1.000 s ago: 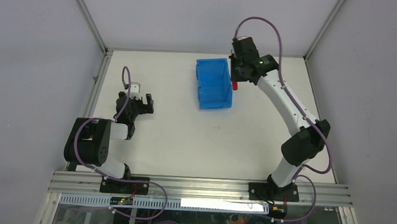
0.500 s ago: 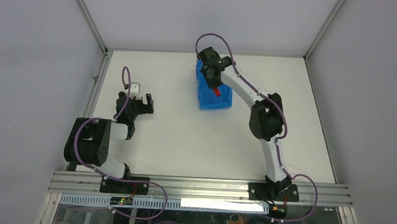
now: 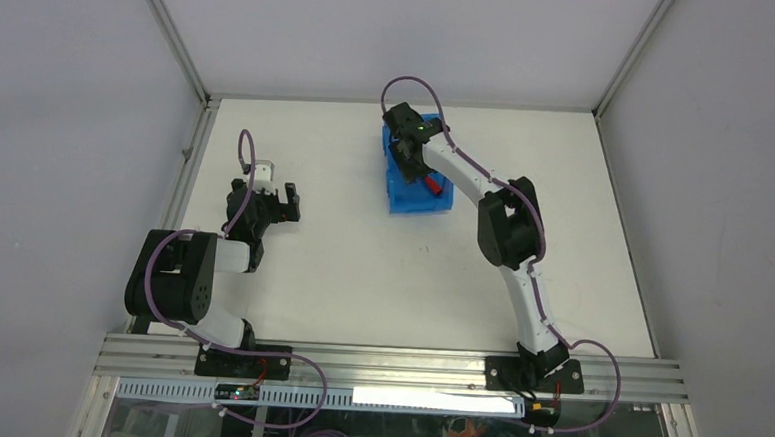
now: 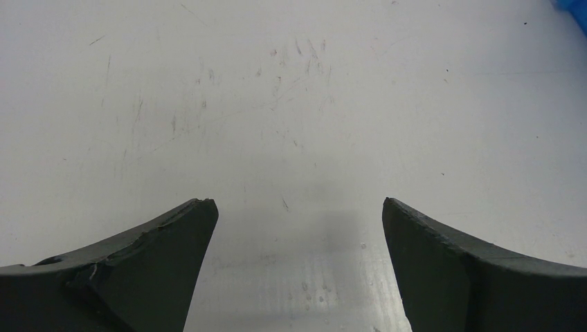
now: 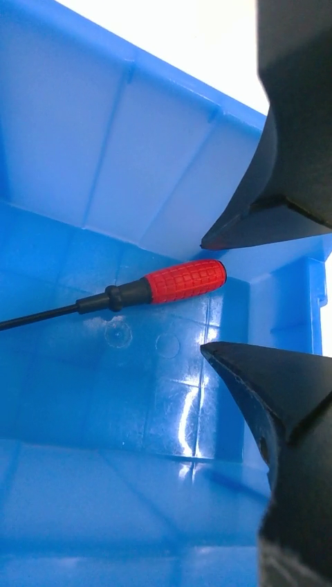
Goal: Put the screwdriver in the bin
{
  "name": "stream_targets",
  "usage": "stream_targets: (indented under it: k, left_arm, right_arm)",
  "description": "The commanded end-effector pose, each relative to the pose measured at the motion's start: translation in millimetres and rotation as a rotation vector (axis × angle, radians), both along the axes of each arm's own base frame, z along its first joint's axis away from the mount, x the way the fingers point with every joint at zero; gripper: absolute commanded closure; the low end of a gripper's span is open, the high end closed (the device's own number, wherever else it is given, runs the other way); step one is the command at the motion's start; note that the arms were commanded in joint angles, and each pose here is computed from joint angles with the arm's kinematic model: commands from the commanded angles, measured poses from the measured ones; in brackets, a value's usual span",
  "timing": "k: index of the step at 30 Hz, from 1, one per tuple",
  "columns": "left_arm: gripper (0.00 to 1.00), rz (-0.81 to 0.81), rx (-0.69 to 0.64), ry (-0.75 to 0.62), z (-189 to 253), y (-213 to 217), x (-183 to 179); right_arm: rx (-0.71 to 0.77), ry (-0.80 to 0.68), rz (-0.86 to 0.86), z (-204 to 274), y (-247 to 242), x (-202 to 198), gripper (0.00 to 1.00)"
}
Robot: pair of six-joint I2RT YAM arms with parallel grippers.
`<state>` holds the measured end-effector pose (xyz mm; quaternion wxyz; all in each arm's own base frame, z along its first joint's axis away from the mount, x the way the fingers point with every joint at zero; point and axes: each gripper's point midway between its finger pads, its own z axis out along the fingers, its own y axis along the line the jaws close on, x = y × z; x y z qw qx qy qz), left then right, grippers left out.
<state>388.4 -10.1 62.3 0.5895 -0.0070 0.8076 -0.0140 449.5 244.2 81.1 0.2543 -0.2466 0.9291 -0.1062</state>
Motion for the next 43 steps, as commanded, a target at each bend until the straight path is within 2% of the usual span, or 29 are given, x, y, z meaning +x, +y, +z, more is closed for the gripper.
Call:
stream_targets:
  k: [1,4,7,8,9,12,16,20,29,33,43]
  left_arm:
    - [0.01,-0.01,-0.021,-0.054,16.4,-5.6,5.2]
    - [0.01,-0.012,-0.021,-0.054,16.2,-5.9,5.2]
    - [0.01,-0.011,-0.021,-0.055,16.6,-5.7,5.2]
    - [0.01,-0.011,-0.021,-0.054,16.2,-5.8,5.2]
    - [0.01,-0.011,-0.022,-0.054,16.4,-5.9,5.2]
    - [0.01,-0.01,-0.021,-0.055,16.6,-5.7,5.3]
    - [0.01,-0.011,-0.021,-0.054,16.2,-5.8,5.2]
    - [0.01,-0.012,-0.022,-0.054,16.5,-6.0,5.2]
    - [0.01,-0.01,-0.021,-0.054,16.3,-5.5,5.3]
    - [0.01,-0.012,-0.021,-0.054,16.4,-6.0,5.2]
    - [0.01,-0.011,-0.021,-0.054,16.1,-5.8,5.2]
  right_arm:
    - [0.1,-0.145,-0.033,63.5,5.6,12.9,0.43]
    - [0.188,-0.189,-0.038,95.4,9.6,7.0,0.33]
    - [0.261,-0.262,-0.055,134.0,5.0,-1.7,0.08]
    - [0.273,-0.283,-0.065,143.7,1.0,-4.7,0.02]
    - [0.28,-0.301,-0.081,151.3,-4.0,-7.5,0.01]
    - [0.267,-0.336,-0.164,165.2,-29.1,-14.2,0.01]
    - [0.199,-0.344,-0.373,167.7,-92.6,-21.7,0.01]
    - [0.248,-0.282,-0.544,154.1,-155.4,-27.3,0.01]
    - [0.259,-0.27,-0.875,135.6,-307.6,-51.3,0.01]
    - [0.313,-0.273,-0.915,130.0,-331.1,-57.1,0.01]
    - [0.38,-0.337,-0.877,141.9,-325.7,-57.5,0.01]
